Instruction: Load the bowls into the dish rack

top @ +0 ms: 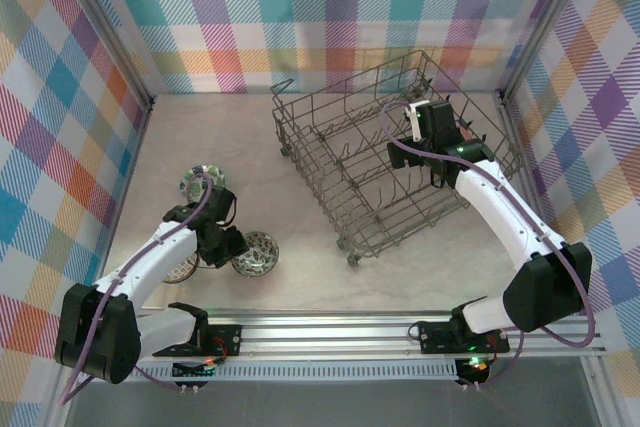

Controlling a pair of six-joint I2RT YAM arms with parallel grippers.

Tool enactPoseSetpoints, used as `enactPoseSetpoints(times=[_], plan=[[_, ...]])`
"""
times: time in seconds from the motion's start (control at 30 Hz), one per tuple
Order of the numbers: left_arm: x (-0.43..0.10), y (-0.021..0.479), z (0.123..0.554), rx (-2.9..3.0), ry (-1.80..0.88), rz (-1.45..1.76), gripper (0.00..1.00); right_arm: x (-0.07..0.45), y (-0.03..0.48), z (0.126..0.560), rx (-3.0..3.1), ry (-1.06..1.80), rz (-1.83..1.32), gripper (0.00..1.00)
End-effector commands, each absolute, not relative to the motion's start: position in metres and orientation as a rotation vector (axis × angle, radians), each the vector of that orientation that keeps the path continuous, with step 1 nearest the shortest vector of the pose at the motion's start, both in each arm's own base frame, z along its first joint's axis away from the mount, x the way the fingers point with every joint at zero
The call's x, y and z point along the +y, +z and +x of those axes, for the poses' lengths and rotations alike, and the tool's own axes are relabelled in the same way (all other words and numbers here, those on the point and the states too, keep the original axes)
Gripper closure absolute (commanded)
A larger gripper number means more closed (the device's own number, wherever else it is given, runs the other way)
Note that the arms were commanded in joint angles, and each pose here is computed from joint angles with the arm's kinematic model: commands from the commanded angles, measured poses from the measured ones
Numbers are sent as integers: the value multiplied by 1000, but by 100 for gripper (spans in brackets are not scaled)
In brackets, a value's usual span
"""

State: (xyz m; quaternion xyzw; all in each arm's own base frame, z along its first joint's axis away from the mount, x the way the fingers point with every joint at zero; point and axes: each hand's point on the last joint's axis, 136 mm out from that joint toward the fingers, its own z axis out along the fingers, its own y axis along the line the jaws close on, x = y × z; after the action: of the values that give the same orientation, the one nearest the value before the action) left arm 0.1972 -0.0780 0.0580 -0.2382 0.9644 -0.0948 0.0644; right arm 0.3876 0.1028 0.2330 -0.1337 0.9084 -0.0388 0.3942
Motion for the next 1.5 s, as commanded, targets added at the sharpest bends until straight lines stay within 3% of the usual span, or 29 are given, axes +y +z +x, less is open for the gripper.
enactPoseSetpoints(times=[0.0,0.33,0.9,1.17,1.47], plan=[[-85,55,196,2924,-313,-713,69,104,234,384,2299,-85,-341,1],[-93,56,201,2919,-328,-682,81,105,232,386,2301,-85,-349,1],[-100,65,206,2892,-347,-644,93,105,230,387,2301,-92,-355,1],[-100,105,224,2773,-383,-601,99,106,235,386,2291,-83,-356,1],[-107,188,259,2581,-445,-464,100,118,239,382,2303,10,-380,1]])
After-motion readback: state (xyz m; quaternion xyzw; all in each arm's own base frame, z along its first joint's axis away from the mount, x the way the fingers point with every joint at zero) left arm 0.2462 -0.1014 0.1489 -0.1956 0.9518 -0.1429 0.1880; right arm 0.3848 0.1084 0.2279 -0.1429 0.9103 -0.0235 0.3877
